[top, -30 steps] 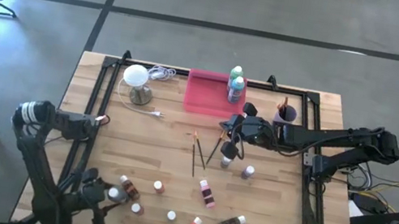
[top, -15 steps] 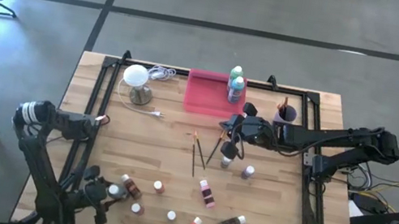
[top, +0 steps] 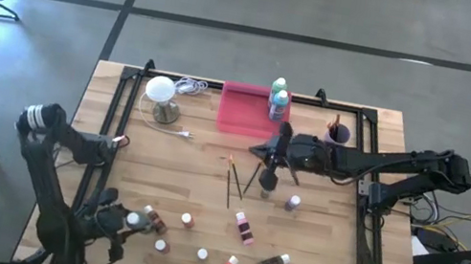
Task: Pick & Place Paint Supplies
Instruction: Put the black paint bottle into the pink bin
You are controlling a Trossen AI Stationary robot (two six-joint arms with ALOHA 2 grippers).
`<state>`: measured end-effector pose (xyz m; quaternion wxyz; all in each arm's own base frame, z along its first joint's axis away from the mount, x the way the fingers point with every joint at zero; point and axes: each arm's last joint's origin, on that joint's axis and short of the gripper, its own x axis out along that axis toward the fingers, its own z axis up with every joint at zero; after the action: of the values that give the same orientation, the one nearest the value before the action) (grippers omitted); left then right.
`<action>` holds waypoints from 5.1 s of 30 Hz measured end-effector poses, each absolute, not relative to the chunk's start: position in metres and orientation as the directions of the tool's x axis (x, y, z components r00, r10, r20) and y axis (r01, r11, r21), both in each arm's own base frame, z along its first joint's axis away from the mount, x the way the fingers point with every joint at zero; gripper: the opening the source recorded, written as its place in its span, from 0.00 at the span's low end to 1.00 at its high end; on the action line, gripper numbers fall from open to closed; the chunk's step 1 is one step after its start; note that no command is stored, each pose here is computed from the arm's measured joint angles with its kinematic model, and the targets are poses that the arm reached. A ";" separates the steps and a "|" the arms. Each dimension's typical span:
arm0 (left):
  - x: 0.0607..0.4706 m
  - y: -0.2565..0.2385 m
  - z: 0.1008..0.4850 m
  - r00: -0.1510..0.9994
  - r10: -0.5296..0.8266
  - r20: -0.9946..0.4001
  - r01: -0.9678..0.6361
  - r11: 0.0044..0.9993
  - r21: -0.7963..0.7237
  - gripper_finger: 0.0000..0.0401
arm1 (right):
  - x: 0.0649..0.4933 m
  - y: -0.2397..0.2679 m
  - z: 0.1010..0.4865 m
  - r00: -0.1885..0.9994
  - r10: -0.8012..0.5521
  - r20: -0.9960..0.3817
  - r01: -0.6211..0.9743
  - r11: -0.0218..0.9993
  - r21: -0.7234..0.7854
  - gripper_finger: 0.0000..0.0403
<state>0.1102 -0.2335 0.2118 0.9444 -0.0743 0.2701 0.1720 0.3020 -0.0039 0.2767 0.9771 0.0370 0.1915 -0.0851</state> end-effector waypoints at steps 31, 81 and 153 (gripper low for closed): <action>0.231 -0.104 0.309 0.846 0.231 -0.480 -0.228 0.972 0.065 0.42 | 0.311 0.020 0.327 0.969 0.216 -0.118 -0.220 0.975 -0.020 0.49; 0.346 -0.055 0.322 0.897 0.028 -0.440 0.038 0.989 0.140 0.42 | 0.309 0.028 0.318 0.951 0.231 -0.204 -0.242 0.970 -0.031 0.28; 0.243 0.054 0.292 0.720 0.691 -0.058 -0.661 0.709 0.243 0.78 | 0.246 -0.119 0.227 0.720 -0.692 -0.050 0.692 0.722 -0.018 0.28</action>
<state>0.2425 0.0538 0.2918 0.9217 0.1031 0.0725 0.3670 0.2458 -0.1188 0.2272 0.9274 0.0008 0.0264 -0.3730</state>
